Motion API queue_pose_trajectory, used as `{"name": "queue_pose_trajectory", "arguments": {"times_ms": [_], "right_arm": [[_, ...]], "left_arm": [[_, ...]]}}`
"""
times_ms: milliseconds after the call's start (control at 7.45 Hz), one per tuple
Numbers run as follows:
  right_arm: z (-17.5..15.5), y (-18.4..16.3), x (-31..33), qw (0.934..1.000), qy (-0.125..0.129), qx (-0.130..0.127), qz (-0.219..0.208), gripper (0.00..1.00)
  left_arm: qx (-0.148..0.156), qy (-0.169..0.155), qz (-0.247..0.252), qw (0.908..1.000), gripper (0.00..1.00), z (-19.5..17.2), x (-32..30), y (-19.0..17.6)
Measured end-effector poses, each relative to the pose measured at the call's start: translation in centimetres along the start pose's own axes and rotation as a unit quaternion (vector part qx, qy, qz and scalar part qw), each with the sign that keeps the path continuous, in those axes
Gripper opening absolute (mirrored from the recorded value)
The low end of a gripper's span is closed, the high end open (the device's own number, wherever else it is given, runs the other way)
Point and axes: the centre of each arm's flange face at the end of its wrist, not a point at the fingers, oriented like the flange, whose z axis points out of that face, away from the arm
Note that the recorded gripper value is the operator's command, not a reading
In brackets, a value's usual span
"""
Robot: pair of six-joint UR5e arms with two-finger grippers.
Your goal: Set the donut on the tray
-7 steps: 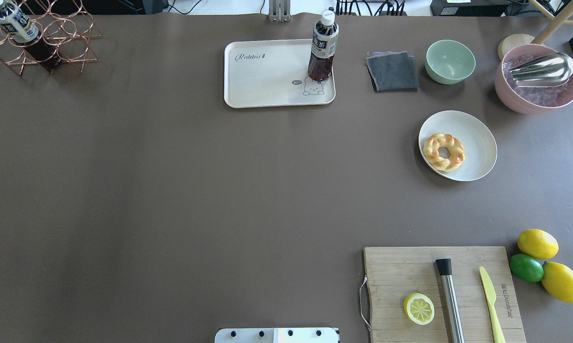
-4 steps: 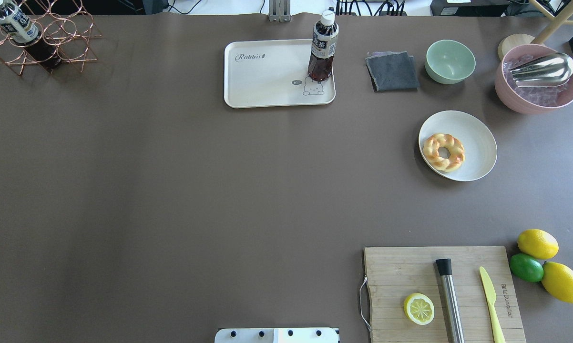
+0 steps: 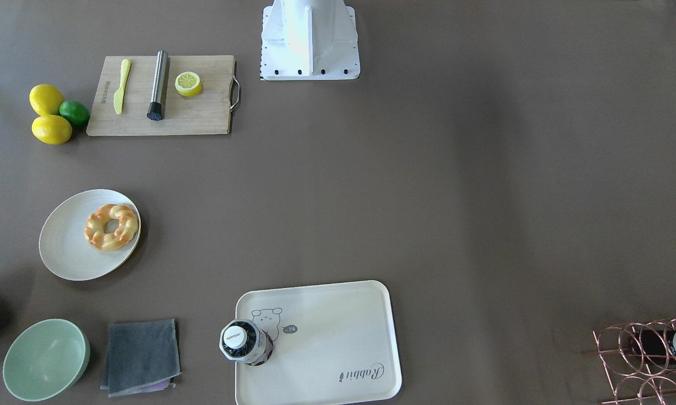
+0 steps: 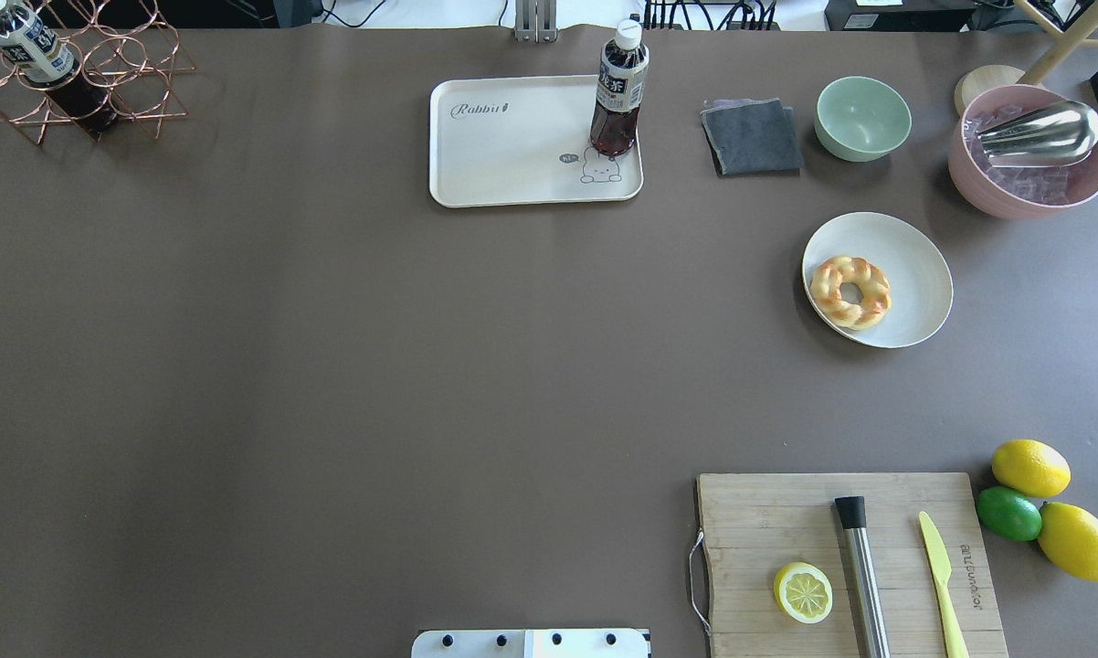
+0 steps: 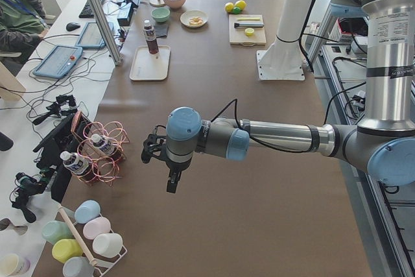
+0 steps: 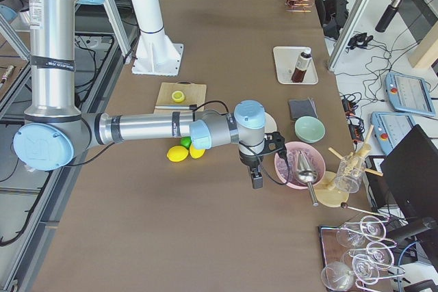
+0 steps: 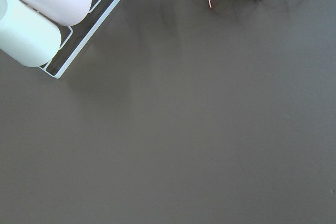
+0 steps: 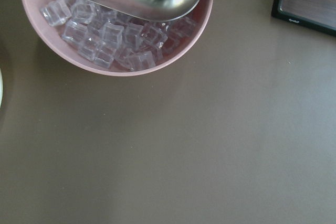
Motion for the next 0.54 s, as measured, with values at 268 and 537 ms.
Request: {"name": "queue_pose_trajectory", "arguments": {"times_ms": [268, 537], "right_arm": [[1.3, -2.6, -4.5, 0.9999, -0.011, -0.002, -0.001, 1.00], [3.5, -5.5, -12.2, 0.9988, -0.035, 0.000, 0.034, 1.00]], "left_arm": [[0.015, 0.017, 0.015, 0.9996, 0.99, 0.2, 0.4, -0.7], [0.031, 0.021, -0.002, 0.9993, 1.00, -0.4, 1.3, -2.4]]}}
